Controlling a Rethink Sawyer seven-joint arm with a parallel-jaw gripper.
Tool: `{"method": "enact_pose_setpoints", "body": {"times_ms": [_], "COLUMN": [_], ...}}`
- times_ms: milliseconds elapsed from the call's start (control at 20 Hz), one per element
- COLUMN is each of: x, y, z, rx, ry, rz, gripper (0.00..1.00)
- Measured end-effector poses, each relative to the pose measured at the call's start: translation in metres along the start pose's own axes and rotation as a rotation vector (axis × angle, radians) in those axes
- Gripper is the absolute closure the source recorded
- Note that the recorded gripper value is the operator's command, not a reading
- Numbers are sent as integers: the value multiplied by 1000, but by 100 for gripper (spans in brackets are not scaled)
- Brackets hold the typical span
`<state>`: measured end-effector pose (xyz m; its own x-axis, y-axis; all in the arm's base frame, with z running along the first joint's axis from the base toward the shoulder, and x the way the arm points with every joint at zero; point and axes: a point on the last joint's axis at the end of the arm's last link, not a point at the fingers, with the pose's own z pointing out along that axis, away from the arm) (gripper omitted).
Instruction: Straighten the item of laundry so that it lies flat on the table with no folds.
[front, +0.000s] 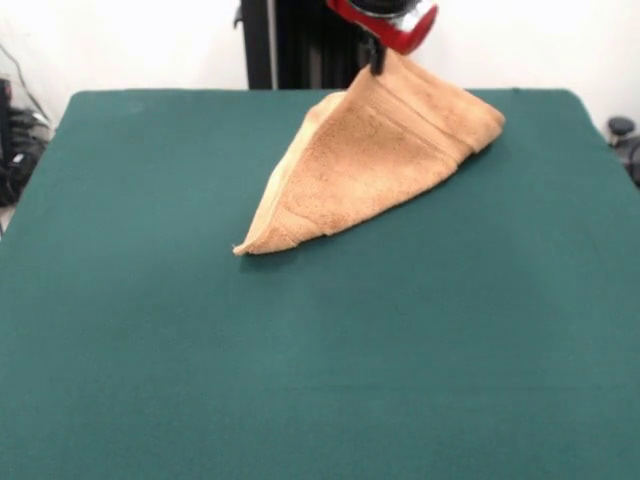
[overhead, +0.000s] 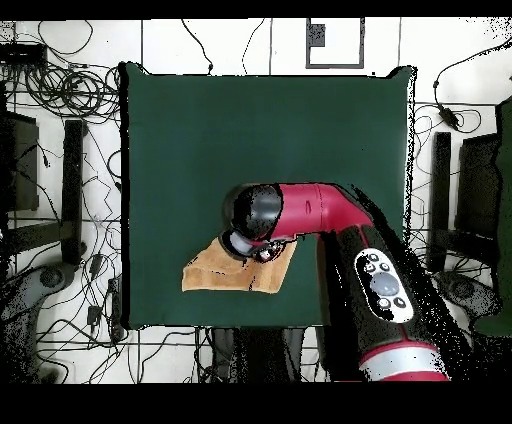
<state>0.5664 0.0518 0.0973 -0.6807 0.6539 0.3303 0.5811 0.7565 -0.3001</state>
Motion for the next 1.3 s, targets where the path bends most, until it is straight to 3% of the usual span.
{"method": "enact_pose_setpoints", "body": {"times_ms": [700,1300], "x": [-19,4], "y": [39,112], "z": [-15,-15], "rx": [-38,-71], "ry": [67,73], "rz": [13,-41], "gripper": [100,100]}}
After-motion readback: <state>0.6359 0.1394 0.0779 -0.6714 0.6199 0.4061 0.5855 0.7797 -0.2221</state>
